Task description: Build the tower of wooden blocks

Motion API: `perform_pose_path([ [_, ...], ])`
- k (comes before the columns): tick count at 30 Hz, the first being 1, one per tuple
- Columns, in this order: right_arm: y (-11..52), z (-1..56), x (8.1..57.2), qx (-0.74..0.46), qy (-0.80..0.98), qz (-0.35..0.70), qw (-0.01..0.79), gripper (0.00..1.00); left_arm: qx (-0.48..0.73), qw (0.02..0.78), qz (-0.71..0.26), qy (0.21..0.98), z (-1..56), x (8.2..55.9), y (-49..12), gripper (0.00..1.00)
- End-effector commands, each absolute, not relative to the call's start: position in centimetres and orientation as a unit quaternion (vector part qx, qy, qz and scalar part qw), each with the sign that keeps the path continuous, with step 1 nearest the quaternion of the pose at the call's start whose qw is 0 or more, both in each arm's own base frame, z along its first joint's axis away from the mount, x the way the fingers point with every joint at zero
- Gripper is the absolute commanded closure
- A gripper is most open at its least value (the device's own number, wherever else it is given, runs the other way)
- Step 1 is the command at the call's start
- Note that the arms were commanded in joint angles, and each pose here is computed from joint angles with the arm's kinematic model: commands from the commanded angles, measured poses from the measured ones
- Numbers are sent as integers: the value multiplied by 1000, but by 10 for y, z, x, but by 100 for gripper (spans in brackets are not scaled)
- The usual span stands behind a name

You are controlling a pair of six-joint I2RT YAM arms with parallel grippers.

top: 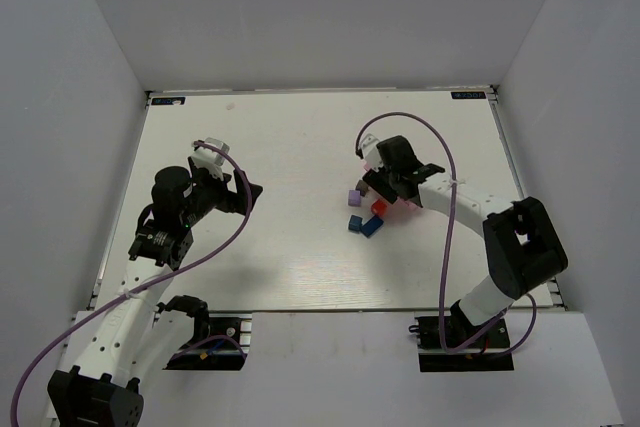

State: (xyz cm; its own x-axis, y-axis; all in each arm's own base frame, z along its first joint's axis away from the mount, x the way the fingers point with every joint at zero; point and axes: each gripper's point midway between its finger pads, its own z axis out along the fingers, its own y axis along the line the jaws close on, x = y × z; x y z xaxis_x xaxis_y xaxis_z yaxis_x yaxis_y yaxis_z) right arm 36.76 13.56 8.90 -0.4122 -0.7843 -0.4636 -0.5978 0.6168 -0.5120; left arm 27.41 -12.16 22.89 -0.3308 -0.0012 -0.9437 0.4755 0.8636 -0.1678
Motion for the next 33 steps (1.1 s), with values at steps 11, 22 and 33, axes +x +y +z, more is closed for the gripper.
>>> perform_pose_path([
  [11,133,118,380,-421,764,-233,430,100,160,572,-220,774,246,274,-125,4],
  [22,133,128,376,-425,737,-264,455,100,160,572,-220,774,246,274,-125,4],
  [33,136,119,370,-452,712,-289,453,100,160,572,-220,774,246,274,-125,4],
])
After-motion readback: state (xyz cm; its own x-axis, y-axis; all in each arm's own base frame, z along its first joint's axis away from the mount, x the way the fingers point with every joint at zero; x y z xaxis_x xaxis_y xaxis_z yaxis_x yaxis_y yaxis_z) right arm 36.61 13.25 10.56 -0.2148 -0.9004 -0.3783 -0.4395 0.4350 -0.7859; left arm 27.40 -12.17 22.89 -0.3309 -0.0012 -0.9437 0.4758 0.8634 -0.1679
